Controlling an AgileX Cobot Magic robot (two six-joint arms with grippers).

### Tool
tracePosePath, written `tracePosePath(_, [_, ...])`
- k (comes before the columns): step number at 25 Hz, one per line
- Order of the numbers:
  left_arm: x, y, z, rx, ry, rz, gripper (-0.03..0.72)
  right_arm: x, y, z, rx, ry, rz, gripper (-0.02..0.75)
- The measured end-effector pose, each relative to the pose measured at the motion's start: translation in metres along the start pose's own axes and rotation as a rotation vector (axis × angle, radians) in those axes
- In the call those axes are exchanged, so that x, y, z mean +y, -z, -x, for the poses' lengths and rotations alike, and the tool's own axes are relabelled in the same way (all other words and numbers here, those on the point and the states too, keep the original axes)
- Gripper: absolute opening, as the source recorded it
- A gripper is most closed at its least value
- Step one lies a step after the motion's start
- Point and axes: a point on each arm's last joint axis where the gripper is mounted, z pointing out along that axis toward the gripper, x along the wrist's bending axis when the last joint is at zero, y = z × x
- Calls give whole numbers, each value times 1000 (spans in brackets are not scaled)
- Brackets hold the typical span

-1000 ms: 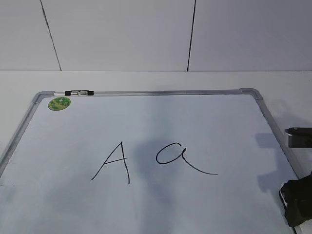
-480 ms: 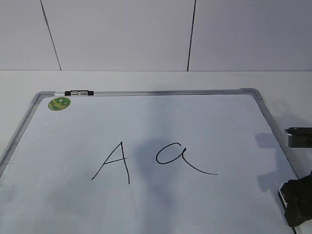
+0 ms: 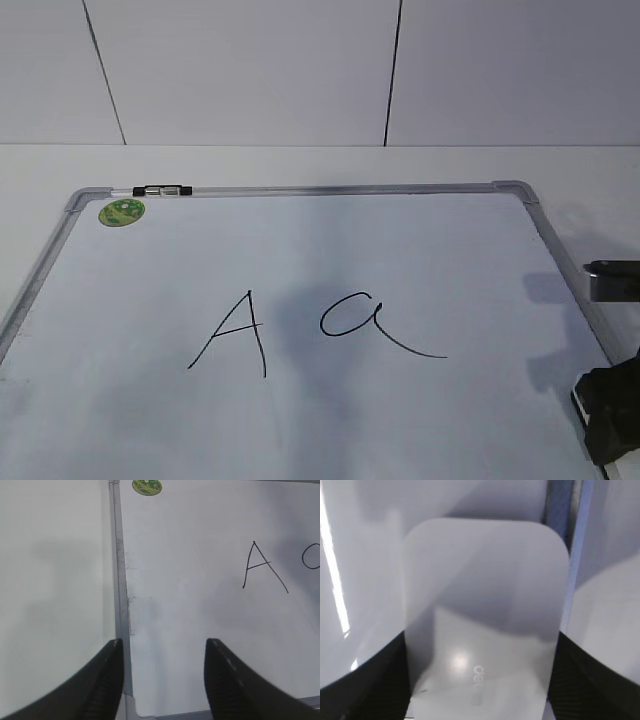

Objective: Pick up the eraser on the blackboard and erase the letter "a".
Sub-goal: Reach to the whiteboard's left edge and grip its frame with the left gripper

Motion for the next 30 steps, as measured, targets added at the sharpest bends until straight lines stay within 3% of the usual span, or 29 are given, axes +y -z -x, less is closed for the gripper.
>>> tracePosePath(16, [1, -2, 0, 2, 3, -17, 393, -2, 9, 0, -8, 5, -90, 560])
tracePosePath(24, [14, -23, -2, 3, 37, -125, 393, -11, 40, 0, -4, 13, -59, 560])
tracePosePath(30, [47, -49, -3, 18, 68, -232, 393, -10, 77, -2, 2, 24, 31, 560])
